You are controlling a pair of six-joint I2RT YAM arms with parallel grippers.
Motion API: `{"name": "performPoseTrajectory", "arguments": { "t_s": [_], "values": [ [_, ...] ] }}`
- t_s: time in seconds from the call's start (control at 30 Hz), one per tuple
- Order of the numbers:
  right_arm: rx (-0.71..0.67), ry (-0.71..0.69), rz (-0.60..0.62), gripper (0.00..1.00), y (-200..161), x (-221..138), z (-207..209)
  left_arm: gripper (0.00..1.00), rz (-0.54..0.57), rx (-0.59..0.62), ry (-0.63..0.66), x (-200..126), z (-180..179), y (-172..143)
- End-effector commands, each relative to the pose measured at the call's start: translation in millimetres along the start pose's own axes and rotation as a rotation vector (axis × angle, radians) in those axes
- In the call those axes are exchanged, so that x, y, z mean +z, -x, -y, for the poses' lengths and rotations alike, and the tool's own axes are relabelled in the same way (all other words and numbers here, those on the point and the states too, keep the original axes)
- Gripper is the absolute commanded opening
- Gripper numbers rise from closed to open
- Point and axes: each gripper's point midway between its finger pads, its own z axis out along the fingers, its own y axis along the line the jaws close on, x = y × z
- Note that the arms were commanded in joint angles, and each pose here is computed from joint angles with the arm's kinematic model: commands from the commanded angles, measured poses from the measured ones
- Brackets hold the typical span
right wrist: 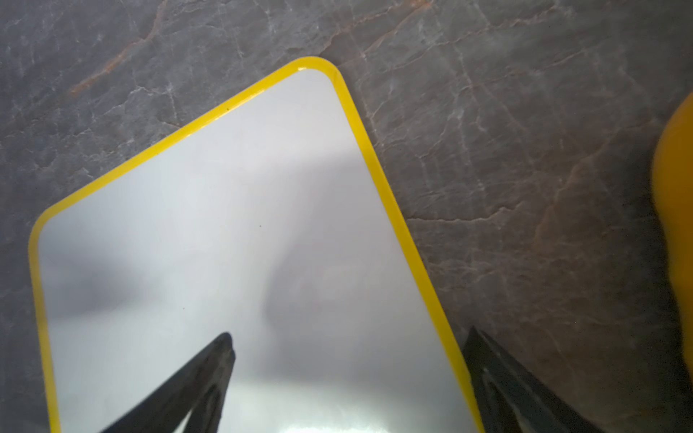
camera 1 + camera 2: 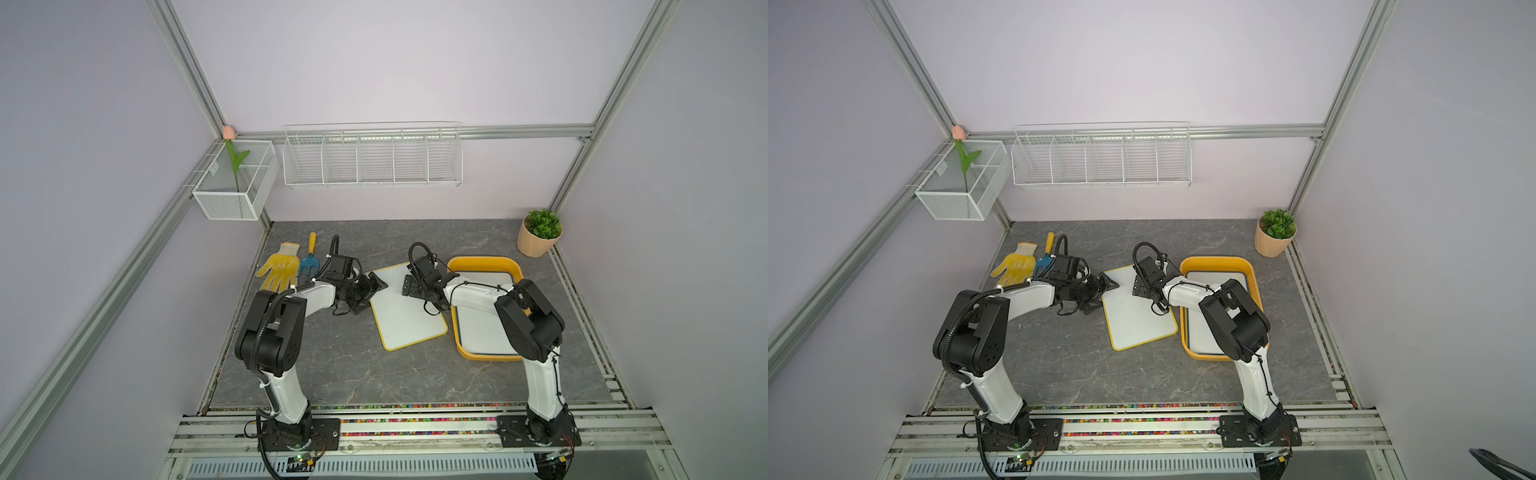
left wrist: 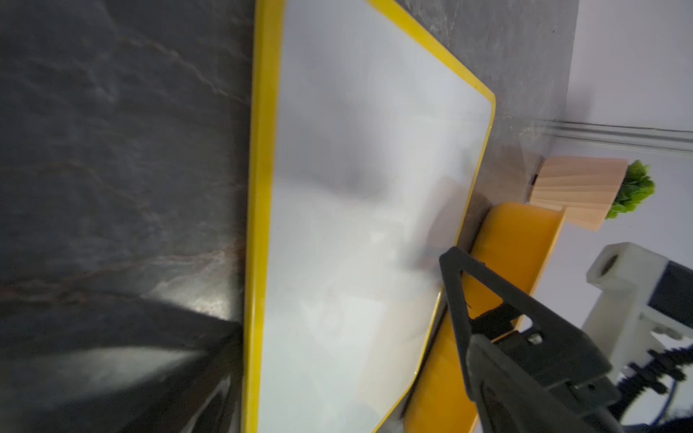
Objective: Put the whiteboard into the storage box
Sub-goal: Pick up the whiteboard at the center of the board.
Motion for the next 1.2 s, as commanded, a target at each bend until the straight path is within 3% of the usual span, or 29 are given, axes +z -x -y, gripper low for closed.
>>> {"name": "performPoseTrajectory", "arguments": {
  "t_s": [0.0, 0.1, 0.27, 0.67, 1.17],
  "values": [
    [0.019, 0.161, -0.308, 0.97, -94, 19, -29, 0.93, -0.194, -0.123, -0.155, 15, 17, -42],
    [0.020, 0.162, -0.312, 0.97, -95, 19, -29, 0.93, -0.185, -0.186, -0.187, 15, 15, -40],
    [0.024, 0.155, -0.315, 0.97, -96, 20, -26, 0.92, -0.143, -0.197, -0.119, 11, 4, -35],
    [0.065, 0.143, -0.308, 0.97, -90, 23, -12, 0.93, -0.051, -0.051, -0.041, -12, 6, -18],
    [0.160, 0.153, -0.304, 0.97, -89, 21, -5, 0.92, 0.080, 0.015, -0.052, -35, 21, -4]
  ]
}}
